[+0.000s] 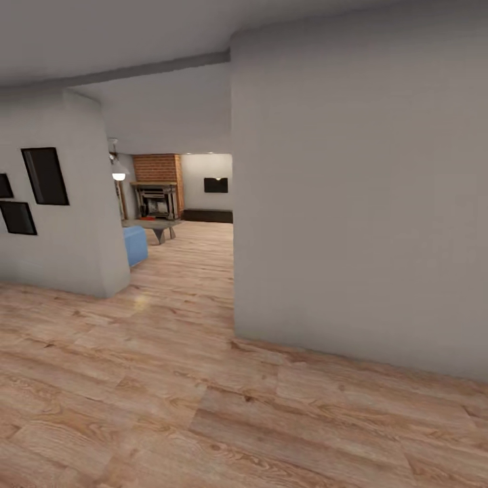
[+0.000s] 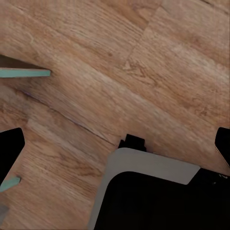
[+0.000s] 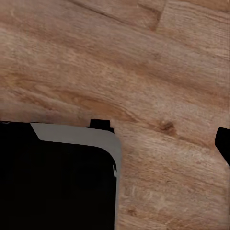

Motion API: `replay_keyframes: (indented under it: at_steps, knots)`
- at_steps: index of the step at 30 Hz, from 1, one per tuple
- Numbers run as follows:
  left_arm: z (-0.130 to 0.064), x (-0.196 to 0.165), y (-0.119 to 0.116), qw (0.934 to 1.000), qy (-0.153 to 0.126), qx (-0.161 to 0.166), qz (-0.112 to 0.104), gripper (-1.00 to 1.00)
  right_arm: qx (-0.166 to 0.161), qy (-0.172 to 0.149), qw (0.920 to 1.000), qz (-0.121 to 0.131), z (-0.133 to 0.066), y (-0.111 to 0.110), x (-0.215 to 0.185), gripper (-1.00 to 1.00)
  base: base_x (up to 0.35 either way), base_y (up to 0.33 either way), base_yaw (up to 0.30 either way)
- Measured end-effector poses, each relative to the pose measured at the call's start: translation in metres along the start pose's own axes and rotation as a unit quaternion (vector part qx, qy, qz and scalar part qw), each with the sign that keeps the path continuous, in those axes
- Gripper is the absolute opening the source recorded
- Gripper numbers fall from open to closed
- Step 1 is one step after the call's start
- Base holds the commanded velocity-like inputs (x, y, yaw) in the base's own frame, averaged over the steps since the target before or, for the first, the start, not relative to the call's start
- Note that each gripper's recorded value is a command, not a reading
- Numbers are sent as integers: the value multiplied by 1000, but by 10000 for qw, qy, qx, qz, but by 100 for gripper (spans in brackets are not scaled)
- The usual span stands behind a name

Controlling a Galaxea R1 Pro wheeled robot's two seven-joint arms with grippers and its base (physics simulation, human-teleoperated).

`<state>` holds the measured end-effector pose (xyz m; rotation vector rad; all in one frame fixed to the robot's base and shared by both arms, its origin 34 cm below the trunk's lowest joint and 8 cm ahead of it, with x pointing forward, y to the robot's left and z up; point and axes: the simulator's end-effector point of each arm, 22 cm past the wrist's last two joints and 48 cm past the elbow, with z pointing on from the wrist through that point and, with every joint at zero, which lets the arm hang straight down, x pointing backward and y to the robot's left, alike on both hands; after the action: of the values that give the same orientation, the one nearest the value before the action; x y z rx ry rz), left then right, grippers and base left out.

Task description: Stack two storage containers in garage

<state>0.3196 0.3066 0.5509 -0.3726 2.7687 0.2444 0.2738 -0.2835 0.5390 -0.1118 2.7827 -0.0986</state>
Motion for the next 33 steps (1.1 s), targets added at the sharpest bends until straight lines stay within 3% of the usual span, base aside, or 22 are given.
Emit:
replay_keyframes:
  at_steps: [33]
  knots:
    - [0,0,0,10000,2,0,0,100,0,-7,10000,4,0,0,0,100,322,0,269]
